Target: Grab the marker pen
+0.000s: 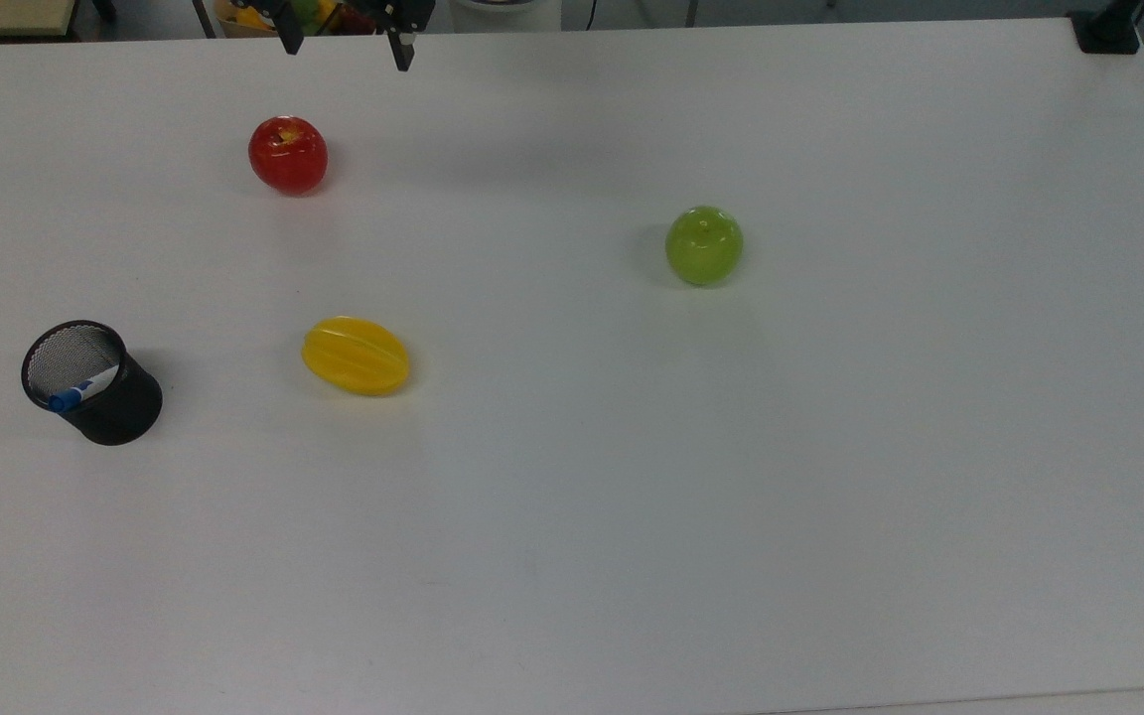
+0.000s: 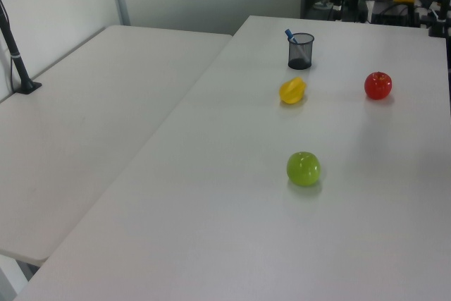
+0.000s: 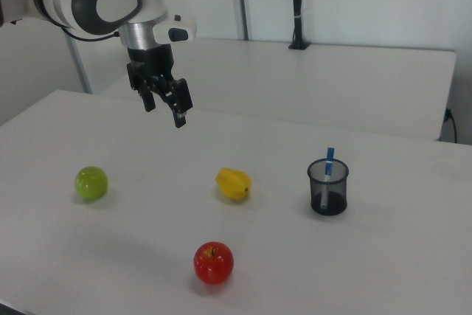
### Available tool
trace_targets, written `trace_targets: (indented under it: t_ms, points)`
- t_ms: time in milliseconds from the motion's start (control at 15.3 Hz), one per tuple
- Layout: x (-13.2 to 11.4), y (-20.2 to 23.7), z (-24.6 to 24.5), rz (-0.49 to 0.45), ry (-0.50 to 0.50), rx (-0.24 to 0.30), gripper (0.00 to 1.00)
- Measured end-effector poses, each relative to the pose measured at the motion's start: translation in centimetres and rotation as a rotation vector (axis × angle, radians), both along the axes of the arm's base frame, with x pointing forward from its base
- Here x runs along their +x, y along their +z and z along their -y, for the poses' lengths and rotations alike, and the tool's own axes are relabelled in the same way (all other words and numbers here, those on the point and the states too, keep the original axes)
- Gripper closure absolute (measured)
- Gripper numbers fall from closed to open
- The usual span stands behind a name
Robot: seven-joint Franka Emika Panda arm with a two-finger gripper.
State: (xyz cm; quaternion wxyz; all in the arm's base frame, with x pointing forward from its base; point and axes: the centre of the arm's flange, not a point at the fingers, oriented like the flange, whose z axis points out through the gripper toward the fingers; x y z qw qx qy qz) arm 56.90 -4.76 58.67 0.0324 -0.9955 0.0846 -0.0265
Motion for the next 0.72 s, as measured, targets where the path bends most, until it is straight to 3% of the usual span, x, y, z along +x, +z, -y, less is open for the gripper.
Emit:
trace_targets:
  t_ms: [718]
  points:
    - [-0.35, -0.29, 0.08, -0.033, 0.000, 0.003, 0.00]
